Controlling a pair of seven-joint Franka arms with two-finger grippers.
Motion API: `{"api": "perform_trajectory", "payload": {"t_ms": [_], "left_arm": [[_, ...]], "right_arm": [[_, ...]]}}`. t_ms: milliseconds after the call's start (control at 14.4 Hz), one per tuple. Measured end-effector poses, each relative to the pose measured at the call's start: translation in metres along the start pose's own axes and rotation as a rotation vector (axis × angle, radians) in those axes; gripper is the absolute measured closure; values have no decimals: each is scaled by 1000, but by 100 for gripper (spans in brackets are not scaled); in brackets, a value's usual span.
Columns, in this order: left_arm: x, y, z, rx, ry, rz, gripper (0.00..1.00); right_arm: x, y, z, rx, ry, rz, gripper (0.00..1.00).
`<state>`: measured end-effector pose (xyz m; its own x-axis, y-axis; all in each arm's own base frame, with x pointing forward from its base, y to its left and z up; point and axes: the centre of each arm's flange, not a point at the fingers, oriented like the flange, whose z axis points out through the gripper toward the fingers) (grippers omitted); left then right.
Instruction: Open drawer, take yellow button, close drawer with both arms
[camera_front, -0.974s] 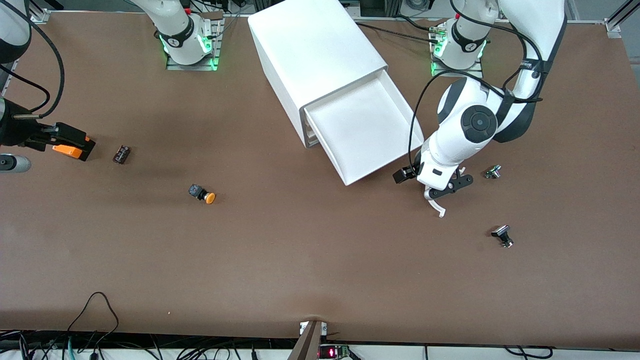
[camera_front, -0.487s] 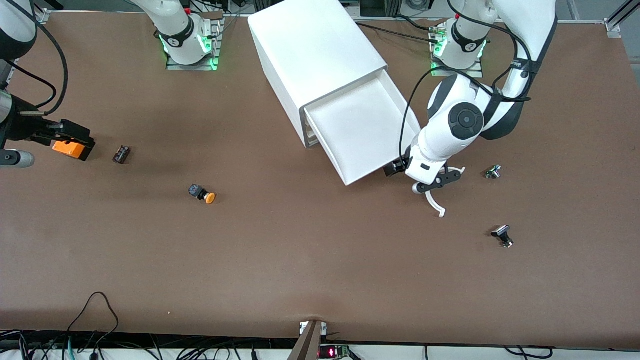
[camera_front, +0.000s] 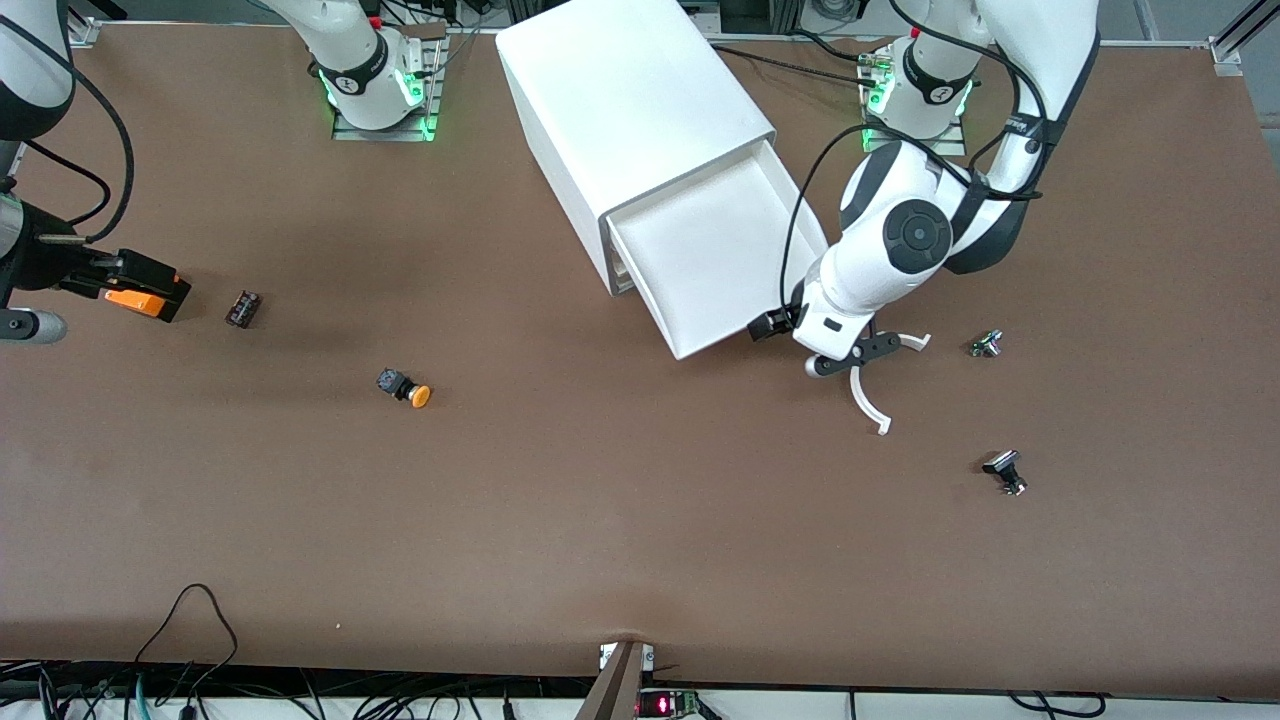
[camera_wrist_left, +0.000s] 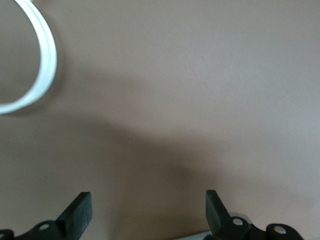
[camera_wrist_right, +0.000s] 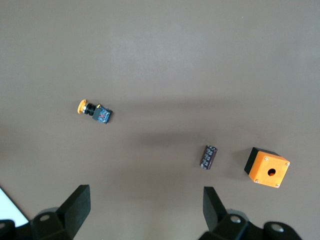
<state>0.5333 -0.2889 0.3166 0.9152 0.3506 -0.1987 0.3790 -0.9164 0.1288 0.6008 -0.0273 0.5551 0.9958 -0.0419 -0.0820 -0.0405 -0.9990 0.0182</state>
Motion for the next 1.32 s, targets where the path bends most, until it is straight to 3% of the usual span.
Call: {"api": "perform_trajectory", "payload": {"t_ms": [556,904,1321], "left_arm": [[-88,29,34,61,-149,107,0],[-134,35,45,119,-286,136,0],[-147,37,46,137,-304,157,0]], "right_arm": [[-8,15,-15,3,28,22,0],[-14,40,-23,3,38,61,0],[-2,34,-11,2,57,52,0]]}}
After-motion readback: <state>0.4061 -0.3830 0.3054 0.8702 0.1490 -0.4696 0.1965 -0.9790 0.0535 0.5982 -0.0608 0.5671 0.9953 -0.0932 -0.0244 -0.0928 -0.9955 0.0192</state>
